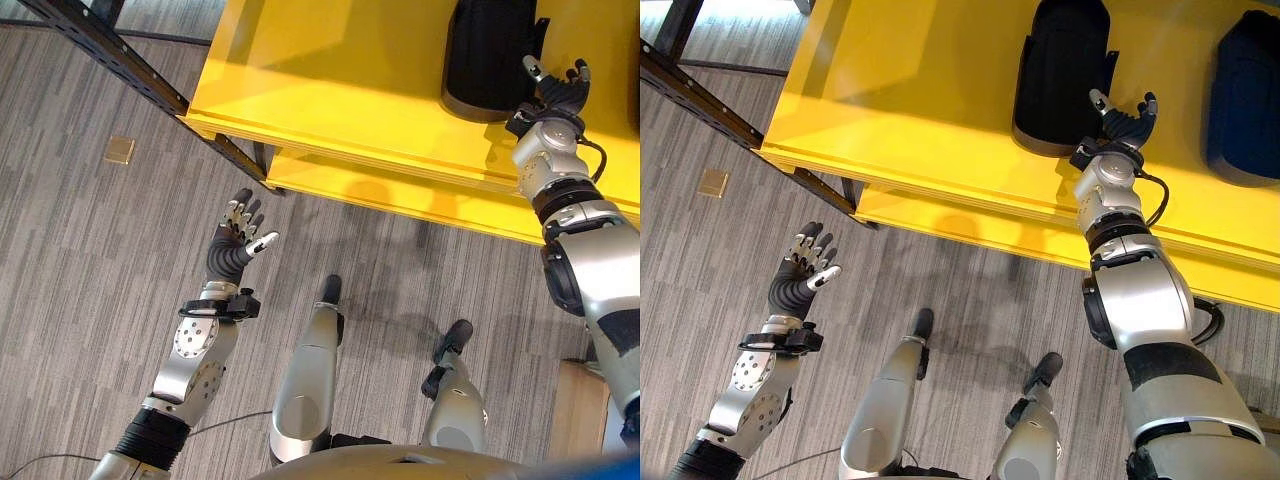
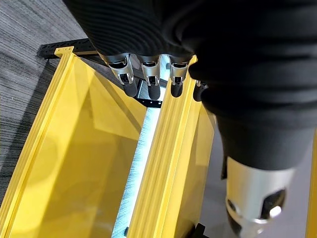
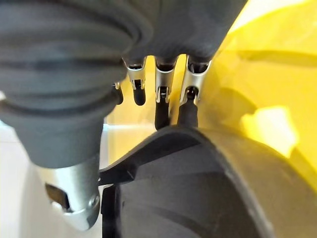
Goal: Move parts from the plastic box to the shelf.
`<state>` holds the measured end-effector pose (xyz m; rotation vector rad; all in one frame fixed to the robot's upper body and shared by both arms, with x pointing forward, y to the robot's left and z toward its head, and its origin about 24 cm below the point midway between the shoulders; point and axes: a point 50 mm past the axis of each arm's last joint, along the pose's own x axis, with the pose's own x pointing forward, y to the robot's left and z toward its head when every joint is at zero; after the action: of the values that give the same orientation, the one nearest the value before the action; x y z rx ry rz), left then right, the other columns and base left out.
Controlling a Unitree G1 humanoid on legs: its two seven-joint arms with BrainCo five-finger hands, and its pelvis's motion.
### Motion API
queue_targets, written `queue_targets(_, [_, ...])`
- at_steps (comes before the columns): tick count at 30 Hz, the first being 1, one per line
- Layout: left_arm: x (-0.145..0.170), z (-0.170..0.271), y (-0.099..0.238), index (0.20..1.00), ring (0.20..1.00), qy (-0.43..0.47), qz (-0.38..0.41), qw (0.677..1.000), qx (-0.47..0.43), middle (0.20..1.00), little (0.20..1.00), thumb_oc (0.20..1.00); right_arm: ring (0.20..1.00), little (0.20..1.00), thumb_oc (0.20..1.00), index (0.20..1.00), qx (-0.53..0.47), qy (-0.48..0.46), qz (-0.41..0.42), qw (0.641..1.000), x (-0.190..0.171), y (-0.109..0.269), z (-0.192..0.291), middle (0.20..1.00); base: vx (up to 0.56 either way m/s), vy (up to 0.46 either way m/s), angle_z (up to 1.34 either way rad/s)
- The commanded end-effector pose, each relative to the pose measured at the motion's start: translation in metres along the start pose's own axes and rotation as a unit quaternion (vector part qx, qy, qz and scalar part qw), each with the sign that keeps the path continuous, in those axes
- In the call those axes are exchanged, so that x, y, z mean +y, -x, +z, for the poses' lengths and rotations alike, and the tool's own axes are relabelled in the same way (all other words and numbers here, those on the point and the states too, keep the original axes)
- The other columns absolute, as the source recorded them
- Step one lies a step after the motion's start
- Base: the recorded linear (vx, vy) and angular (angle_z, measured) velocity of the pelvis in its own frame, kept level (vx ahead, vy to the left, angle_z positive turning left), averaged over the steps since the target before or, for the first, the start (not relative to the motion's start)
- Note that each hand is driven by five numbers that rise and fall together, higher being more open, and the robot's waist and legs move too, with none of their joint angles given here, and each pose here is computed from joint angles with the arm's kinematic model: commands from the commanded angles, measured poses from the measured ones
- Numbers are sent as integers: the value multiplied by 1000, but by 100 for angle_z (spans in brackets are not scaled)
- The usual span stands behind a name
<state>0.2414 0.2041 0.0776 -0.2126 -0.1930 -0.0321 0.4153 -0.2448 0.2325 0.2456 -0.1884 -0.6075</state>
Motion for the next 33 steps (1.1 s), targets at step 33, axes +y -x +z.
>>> queue_targets(33, [17,30,3,1000,1000,-2,34,997,-69,1000,1000,1000,1000,1000,1000,1000,-233,-28,110,966,29,41,61,1000,-11,5,-1])
